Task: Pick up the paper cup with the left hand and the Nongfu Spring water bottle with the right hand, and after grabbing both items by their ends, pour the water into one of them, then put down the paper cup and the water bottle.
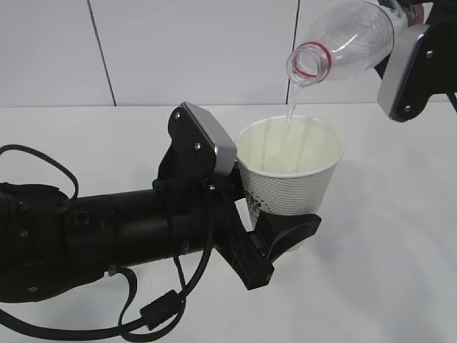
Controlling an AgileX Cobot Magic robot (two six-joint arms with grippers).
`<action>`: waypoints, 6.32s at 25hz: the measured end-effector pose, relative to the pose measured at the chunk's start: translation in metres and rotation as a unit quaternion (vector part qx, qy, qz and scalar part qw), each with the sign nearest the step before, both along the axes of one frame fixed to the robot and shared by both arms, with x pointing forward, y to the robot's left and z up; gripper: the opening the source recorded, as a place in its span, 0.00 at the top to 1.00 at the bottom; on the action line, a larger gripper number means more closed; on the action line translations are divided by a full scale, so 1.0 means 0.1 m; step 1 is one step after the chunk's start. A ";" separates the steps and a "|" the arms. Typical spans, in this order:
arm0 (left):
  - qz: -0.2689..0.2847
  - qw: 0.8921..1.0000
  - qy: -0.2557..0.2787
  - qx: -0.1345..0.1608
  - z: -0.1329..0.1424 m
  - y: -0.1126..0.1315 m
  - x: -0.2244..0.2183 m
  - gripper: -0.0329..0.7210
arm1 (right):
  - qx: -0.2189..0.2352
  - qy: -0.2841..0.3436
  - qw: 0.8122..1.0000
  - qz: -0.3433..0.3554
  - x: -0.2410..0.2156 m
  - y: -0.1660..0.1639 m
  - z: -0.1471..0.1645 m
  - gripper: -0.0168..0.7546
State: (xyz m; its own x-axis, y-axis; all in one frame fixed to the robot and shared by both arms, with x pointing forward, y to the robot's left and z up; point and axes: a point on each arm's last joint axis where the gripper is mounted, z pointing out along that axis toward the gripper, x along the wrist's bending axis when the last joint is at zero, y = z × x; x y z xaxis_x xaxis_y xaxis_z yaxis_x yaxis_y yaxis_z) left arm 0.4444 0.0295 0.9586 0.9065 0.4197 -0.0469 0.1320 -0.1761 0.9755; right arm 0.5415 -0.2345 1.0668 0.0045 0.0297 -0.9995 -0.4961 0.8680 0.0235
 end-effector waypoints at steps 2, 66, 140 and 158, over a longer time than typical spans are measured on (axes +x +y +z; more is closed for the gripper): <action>0.000 1.000 0.000 0.000 0.00 0.00 0.00 0.21 | -0.001 0.000 1.000 0.000 0.00 0.00 0.00 0.33; -0.002 1.000 -0.011 0.007 0.00 0.00 0.00 0.21 | -0.007 -0.006 1.000 0.000 0.00 0.00 0.00 0.33; -0.005 1.000 -0.021 0.016 -0.01 0.00 0.00 0.23 | -0.027 -0.023 0.999 0.000 0.00 0.00 0.02 0.33; -0.005 1.000 -0.021 0.017 -0.01 0.00 0.00 0.23 | -0.026 -0.027 0.999 0.003 0.00 0.01 0.02 0.33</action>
State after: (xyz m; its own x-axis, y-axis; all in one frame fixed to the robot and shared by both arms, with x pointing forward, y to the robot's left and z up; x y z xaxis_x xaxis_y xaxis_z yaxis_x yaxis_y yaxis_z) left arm 0.4444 0.0299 0.9574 0.9113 0.4118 0.0054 0.0894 -0.2106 0.9735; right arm 0.5414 -0.2339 1.0692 0.0583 -0.0213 -0.9981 -0.5000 0.8647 -0.0476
